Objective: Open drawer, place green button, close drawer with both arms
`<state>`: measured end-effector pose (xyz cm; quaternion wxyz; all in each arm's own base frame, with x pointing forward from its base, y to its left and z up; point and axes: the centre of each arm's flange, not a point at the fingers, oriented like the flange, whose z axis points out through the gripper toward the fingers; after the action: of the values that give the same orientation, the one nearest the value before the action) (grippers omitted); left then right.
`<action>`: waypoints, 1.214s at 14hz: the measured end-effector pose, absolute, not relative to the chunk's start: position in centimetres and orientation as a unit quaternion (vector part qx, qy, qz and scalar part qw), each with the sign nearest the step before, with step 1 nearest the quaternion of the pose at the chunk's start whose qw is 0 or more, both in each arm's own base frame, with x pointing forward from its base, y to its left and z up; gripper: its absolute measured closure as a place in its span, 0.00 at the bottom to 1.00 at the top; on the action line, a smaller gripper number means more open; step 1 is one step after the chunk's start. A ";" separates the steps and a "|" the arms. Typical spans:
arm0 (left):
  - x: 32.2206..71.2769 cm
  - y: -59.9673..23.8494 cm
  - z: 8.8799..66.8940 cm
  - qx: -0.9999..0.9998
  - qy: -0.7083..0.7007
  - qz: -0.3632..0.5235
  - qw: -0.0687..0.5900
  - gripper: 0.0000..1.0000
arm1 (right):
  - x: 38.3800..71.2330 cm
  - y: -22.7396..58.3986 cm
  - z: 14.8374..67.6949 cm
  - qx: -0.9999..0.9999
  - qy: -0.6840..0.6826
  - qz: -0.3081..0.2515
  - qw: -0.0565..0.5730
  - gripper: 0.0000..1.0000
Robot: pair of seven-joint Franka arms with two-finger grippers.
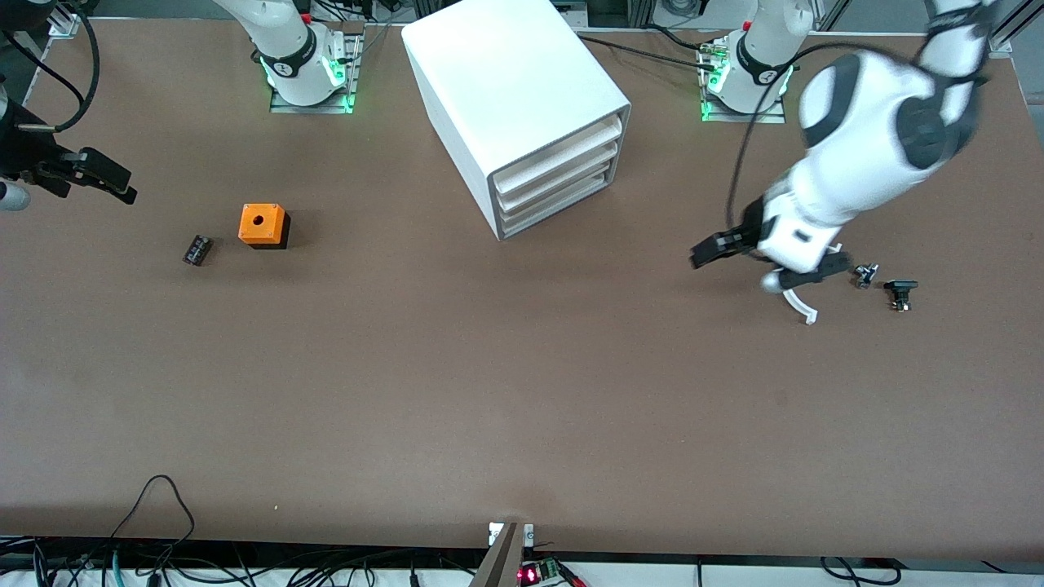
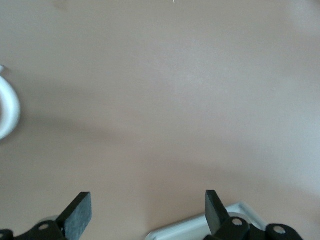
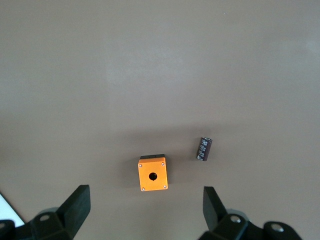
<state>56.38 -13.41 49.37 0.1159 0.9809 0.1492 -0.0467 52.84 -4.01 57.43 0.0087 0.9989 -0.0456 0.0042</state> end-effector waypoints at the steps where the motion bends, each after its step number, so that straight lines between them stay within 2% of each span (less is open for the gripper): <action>1: 56.4 -10.7 52.4 0.984 0.128 -0.047 0.113 0.00 | 52.9 -4.0 57.3 0.999 -0.045 0.003 0.009 0.00; 4: 55.0 -4.4 59.0 0.994 0.068 -0.033 0.075 0.00 | 52.9 -3.9 57.2 0.999 -0.042 0.002 0.009 0.00; 7: 53.9 -3.6 63.2 0.999 0.024 -0.006 0.021 0.00 | 53.0 -3.8 57.0 0.999 -0.038 -0.001 0.009 0.00; 17: 54.0 -3.9 64.5 0.998 -0.060 0.014 -0.003 0.00 | 53.4 -2.6 58.5 0.999 -0.026 0.014 0.011 0.00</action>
<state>54.02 -3.89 64.49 -0.0034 0.9981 -0.0599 0.0139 53.35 -2.57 58.47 0.0106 0.9995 -0.0264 0.0138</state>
